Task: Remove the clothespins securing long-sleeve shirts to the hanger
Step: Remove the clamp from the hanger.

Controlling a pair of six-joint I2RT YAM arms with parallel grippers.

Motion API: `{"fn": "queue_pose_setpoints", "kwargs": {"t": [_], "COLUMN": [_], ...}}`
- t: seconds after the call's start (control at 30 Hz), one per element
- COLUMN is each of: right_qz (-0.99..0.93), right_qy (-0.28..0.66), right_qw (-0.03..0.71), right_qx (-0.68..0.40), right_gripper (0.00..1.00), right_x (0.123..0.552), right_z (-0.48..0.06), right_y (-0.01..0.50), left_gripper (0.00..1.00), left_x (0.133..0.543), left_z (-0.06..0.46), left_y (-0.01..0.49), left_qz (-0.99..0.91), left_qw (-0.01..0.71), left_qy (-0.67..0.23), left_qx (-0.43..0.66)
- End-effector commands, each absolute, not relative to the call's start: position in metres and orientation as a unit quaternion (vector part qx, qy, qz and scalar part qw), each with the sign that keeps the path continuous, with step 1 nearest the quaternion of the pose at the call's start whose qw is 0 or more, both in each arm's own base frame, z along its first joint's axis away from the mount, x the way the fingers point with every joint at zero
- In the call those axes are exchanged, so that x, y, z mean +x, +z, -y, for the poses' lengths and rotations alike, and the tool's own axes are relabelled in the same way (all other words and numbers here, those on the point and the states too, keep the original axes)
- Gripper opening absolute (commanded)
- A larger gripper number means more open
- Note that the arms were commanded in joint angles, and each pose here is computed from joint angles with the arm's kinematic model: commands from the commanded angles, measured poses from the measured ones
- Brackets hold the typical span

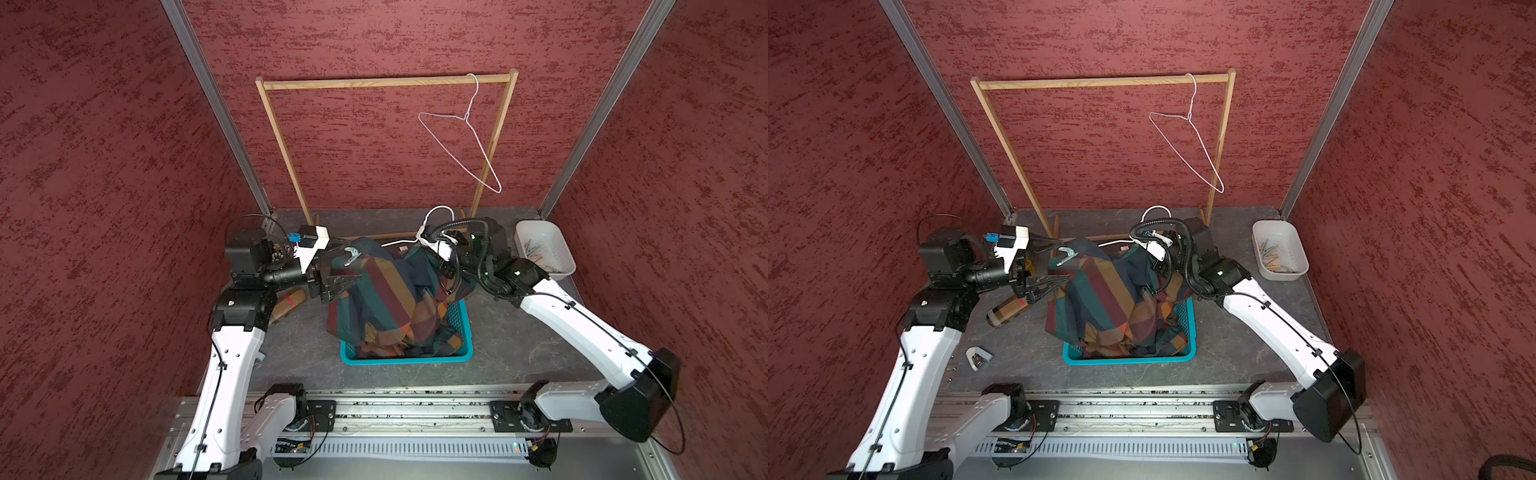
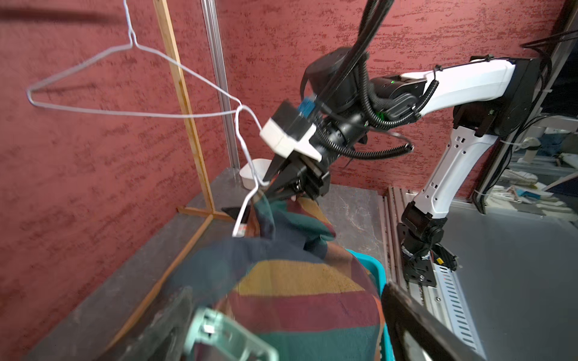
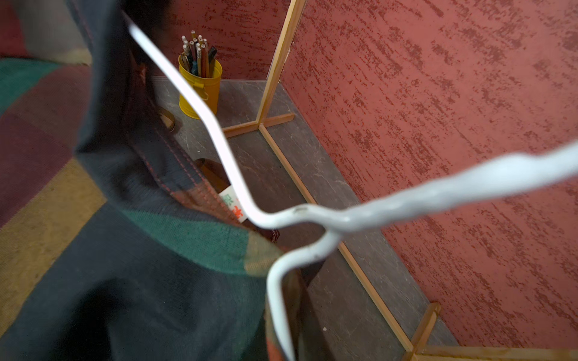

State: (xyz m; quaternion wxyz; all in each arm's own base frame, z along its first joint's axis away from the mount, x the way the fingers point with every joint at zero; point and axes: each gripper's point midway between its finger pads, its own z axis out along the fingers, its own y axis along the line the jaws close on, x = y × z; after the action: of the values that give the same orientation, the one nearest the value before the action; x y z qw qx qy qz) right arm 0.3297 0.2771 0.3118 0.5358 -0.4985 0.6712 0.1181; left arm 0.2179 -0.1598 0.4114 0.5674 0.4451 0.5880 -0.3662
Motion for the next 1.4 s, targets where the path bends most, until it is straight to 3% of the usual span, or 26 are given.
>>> {"fn": "queue_pose_setpoints", "kwargs": {"t": [0.0,0.27,0.47,0.73,0.87,0.9,1.03,1.13,1.27,1.37], "right_qz": [-0.659,-0.649,-0.638,-0.636,-0.631,-0.630,-0.628,-0.629,-0.630,-0.641], "right_qy": [0.117,0.119,0.125,0.124,0.130,0.131,0.133,0.136,0.142,0.158], "right_qw": [0.549,0.540,0.542,0.539,0.544,0.544,0.545,0.547,0.552,0.553], "right_qx": [-0.501,-0.522,-0.533,-0.538,-0.538,-0.538,-0.539,-0.535,-0.527,-0.508], "right_gripper": [0.00,0.00,0.00,0.00,0.00,0.00,0.00,0.00,0.00,0.18], "right_x": [0.336,0.335,0.327,0.325,0.325,0.325,0.324,0.325,0.326,0.325], "right_z": [-0.283,-0.288,-0.291,-0.300,-0.304,-0.304,-0.306,-0.307,-0.308,-0.308], "right_y": [0.321,0.317,0.323,0.322,0.324,0.325,0.326,0.328,0.333,0.340], "left_gripper": [0.96,0.97,0.94,0.87,0.68,0.60,0.15,0.00,0.00,0.00], "left_x": [0.224,0.251,0.281,0.286,0.289,0.290,0.294,0.293,0.294,0.299], "left_z": [0.161,0.189,0.207,0.235,0.242,0.242,0.244,0.246,0.243,0.236], "left_y": [0.417,0.397,0.361,0.333,0.317,0.314,0.309,0.313,0.323,0.328], "left_qz": [-0.605,-0.662,-0.697,-0.700,-0.707,-0.709,-0.710,-0.701,-0.689,-0.682], "left_qw": [0.564,0.494,0.420,0.353,0.323,0.320,0.315,0.326,0.353,0.382], "left_qy": [-0.340,-0.269,-0.284,-0.296,-0.304,-0.305,-0.308,-0.312,-0.312,-0.304], "left_qx": [0.449,0.496,0.507,0.545,0.550,0.550,0.549,0.552,0.551,0.545]}}
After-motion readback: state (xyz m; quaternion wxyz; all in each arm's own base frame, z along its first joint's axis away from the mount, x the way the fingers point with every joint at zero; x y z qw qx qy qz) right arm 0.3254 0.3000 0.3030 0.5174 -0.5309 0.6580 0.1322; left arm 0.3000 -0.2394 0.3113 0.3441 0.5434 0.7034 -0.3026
